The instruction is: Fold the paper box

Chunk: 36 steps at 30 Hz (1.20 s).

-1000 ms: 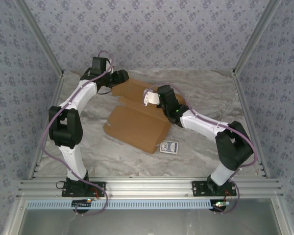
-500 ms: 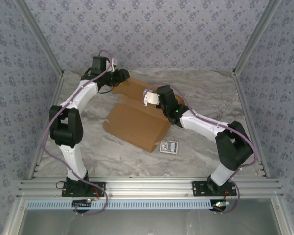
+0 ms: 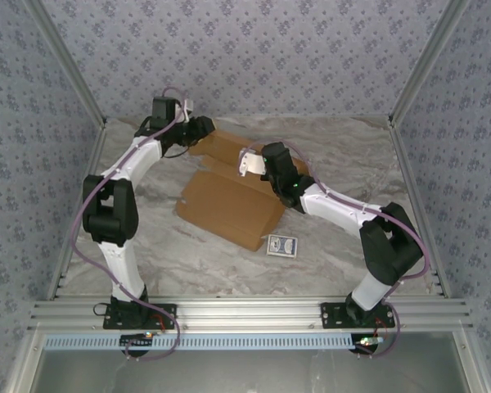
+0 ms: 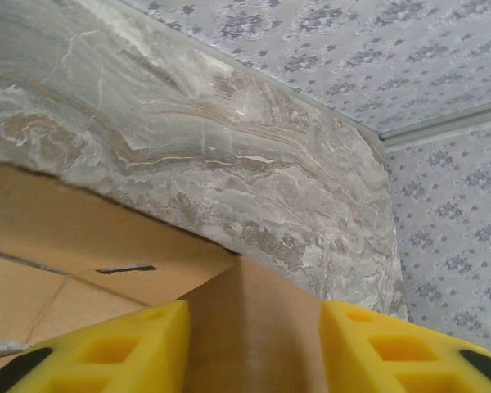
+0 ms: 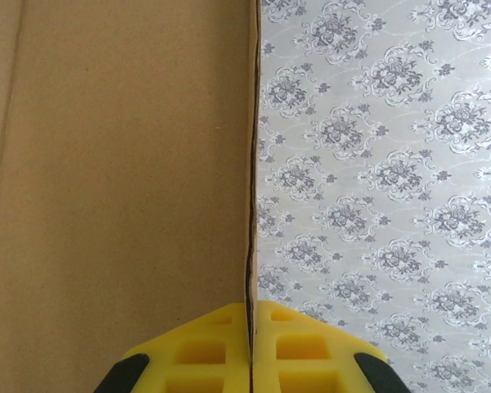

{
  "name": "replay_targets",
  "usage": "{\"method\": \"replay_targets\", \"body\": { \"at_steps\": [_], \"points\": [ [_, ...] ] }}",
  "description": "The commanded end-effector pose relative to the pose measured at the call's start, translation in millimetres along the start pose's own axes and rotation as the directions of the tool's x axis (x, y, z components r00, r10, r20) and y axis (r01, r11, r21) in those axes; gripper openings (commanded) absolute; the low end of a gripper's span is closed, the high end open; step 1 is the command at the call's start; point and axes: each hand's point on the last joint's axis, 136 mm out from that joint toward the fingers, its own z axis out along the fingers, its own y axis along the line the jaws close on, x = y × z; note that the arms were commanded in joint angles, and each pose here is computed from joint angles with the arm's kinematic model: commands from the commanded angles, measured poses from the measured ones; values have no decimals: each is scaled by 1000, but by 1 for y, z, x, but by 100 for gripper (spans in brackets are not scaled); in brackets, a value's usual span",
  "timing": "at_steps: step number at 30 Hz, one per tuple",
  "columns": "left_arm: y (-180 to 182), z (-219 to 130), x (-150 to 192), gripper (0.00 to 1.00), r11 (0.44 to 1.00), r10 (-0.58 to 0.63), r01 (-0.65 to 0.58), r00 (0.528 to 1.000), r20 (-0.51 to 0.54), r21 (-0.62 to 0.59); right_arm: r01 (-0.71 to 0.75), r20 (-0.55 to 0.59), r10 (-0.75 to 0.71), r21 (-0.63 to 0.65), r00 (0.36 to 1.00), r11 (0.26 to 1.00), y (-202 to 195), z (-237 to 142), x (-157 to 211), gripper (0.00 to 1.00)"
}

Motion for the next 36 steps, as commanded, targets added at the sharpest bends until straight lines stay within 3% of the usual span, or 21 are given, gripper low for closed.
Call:
{"method": "replay_targets", "body": {
  "at_steps": [1,8,14,25,36],
  "points": [
    [-5,-31,-15,55,997,72,-71,994,77,-23,-11,22,10,1,1000,1000,-11,-5,-7,0],
    [40,-72,5,64,986,126,-107,979,159,-127,-79,25,80,-35,996,996,-19,-2,-7,0],
    [73,-76,40,70,977,172,-149,974,147,-155,-186,16,189,-107,982,977,-24,3,1,0],
    [74,-17,53,71,936,351,-349,935,43,-55,-377,-40,384,-304,922,875,-16,14,37,0],
    [90,43,39,70,946,314,-317,948,-45,-66,-451,-60,463,-367,885,814,-13,23,53,0]
  ]
}}
